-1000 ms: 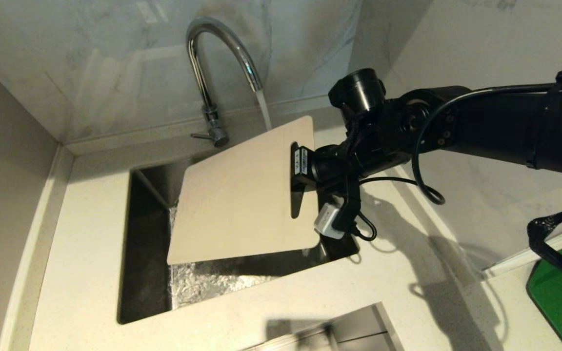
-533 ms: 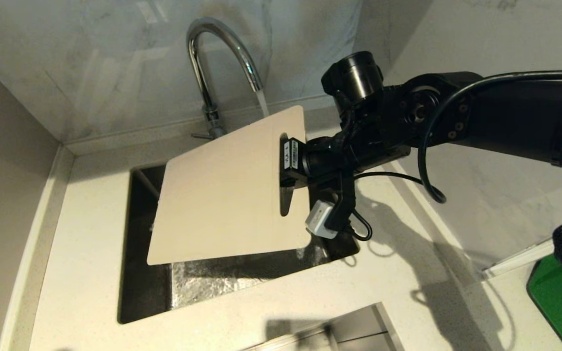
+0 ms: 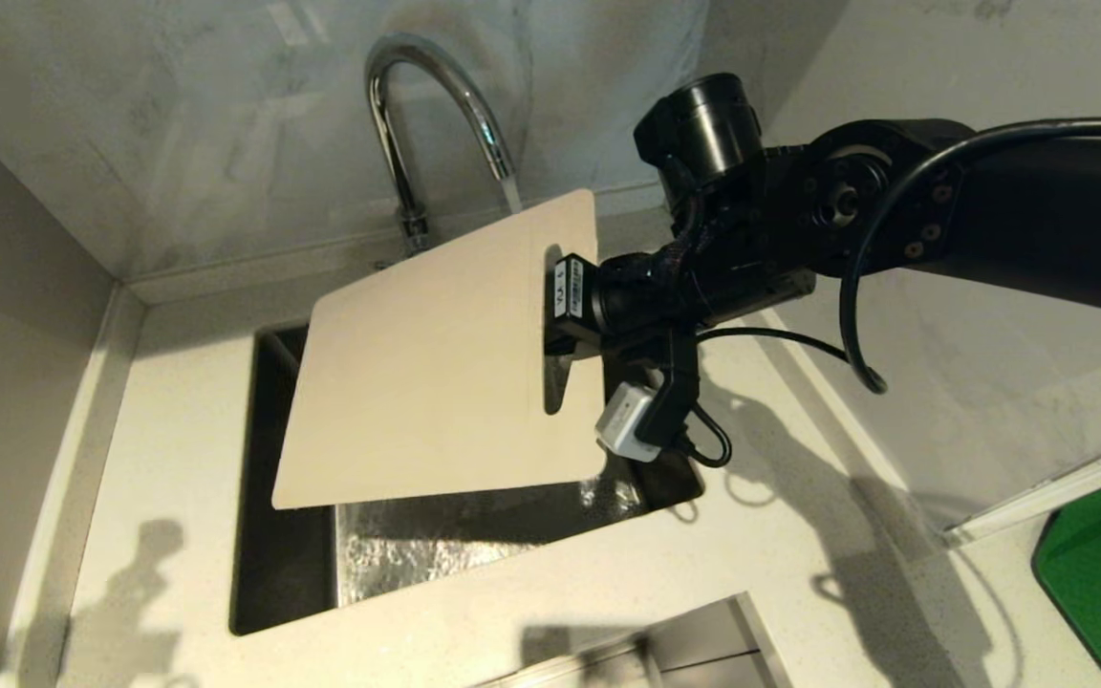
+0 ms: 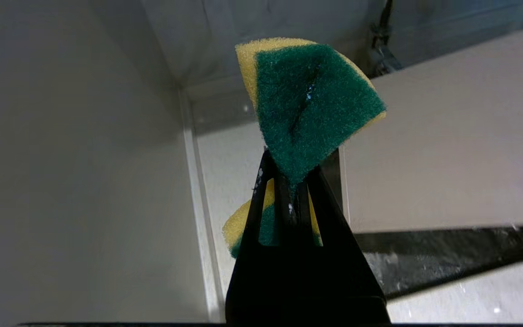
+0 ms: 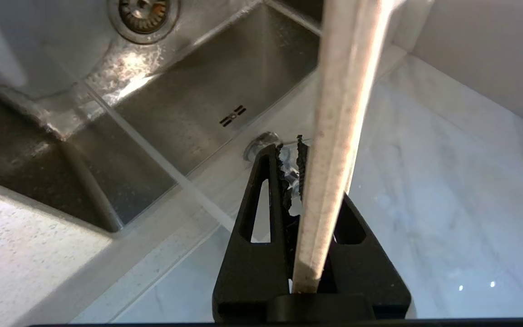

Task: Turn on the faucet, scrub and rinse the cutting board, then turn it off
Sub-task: Scrub the cutting board underwater

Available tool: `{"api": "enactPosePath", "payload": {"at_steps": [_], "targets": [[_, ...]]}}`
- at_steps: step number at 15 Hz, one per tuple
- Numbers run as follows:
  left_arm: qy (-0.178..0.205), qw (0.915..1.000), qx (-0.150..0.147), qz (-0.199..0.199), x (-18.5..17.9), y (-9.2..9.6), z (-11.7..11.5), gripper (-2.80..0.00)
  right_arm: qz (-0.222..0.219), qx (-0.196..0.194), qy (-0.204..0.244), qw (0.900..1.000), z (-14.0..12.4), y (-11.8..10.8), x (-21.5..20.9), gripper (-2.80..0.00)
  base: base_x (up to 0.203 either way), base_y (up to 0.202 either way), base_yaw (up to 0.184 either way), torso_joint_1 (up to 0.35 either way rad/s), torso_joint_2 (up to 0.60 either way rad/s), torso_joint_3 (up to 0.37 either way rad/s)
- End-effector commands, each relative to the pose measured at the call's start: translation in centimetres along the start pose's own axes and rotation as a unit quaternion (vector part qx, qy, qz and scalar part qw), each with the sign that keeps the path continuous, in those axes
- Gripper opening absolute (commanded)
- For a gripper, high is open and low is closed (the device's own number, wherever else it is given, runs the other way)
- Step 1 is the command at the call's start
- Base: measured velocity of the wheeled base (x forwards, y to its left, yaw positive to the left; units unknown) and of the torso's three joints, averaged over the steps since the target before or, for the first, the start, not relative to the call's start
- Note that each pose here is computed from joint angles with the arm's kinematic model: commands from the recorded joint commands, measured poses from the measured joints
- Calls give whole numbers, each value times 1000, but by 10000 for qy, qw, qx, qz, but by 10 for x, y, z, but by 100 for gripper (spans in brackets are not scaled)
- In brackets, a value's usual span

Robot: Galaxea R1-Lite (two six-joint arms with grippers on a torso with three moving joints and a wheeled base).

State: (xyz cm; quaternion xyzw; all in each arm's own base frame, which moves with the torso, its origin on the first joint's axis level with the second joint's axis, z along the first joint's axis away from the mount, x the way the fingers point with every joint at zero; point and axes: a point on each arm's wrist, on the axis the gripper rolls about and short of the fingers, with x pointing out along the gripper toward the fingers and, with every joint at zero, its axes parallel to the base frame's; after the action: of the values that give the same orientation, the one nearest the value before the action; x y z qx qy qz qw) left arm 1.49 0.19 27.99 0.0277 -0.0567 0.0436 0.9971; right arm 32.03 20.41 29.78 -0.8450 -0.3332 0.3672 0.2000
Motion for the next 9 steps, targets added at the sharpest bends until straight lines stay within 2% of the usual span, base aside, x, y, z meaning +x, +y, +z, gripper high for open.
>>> {"api": "enactPosePath", "payload": {"at_steps": [1,4,6,7,9], "targets": [[685,9976,33,5,74,-5,19,-280,-45,-87,-14,10000,1,-4,-1,-280,0,0,0,0,0,0],[841,9963,-170,-4,120,-7,48,-280,-111,-130,-82,9998,5,-10,2,-280,0,0,0,0,0,0],[1249,9899,-638,-225,142,-11,62,-280,-121,-123,-79,9998,6,-11,1,-280,0,0,0,0,0,0],[1601,9817,-948,-419,151,-15,63,-280,-132,-124,-89,9998,6,-11,2,-280,0,0,0,0,0,0],[2202,9596,-1455,-977,157,-33,59,-280,-213,-182,-181,9994,12,-19,6,-280,0,0,0,0,0,0]]}}
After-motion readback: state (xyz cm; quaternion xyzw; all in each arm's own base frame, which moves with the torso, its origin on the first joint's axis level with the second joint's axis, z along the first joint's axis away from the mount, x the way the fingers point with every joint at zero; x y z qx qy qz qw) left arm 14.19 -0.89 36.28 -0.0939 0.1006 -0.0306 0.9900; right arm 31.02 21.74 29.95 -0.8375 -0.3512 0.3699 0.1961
